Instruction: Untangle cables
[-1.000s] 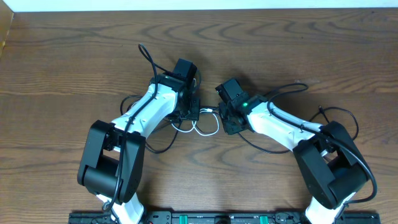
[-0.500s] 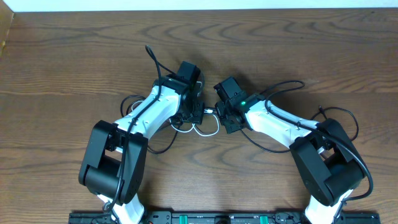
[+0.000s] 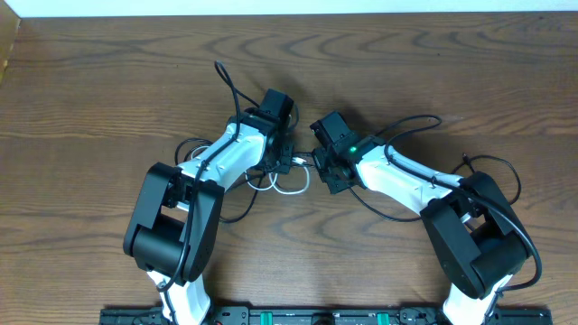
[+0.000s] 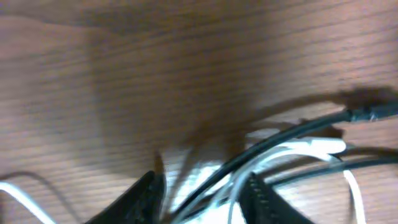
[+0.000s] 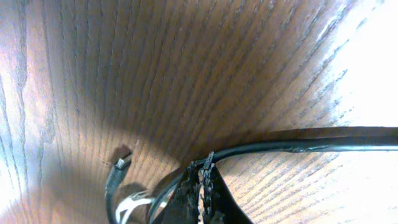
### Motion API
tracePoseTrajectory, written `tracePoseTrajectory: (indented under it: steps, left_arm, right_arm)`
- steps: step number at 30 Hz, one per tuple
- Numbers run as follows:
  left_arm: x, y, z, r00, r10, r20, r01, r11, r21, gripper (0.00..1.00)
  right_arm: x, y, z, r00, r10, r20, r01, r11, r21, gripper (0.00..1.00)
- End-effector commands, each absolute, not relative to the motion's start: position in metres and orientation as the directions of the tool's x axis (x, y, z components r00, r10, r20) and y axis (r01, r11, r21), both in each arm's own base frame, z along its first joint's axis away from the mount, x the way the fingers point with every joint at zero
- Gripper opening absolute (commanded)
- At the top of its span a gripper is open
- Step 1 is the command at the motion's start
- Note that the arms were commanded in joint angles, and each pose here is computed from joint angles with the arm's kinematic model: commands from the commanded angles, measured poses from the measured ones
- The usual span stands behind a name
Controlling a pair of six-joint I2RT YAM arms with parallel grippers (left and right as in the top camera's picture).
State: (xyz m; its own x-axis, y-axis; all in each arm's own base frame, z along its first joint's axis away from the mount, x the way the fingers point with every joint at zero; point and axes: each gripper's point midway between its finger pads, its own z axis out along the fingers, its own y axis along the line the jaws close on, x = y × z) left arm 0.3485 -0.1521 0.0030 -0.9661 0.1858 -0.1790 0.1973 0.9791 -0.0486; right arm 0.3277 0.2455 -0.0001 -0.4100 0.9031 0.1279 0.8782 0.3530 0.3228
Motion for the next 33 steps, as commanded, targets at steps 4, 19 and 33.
tracePoseTrajectory:
  steps: [4, 19, 33]
  left_arm:
    - [0.356, -0.113, -0.004, -0.979, 0.045, -0.199, 0.022, 0.993, 0.116, 0.08]
    - [0.369, -0.076, 0.030, -0.949, -0.198, -0.247, -0.205, 0.979, 0.003, 0.08]
    - [0.333, -0.110, 0.026, -0.987, -0.155, -0.033, -0.144, 0.966, -0.215, 0.08]
  right_arm:
    - [0.306, 0.212, -0.036, -0.523, 0.852, -0.006, 0.837, 0.514, 0.188, 0.01]
    - [0.316, 0.069, 0.020, -0.632, 0.773, -0.066, 0.770, 0.635, 0.065, 0.01]
    - [0.321, 0.132, 0.064, -0.829, 0.543, 0.135, 0.544, 0.724, 0.425, 0.72]
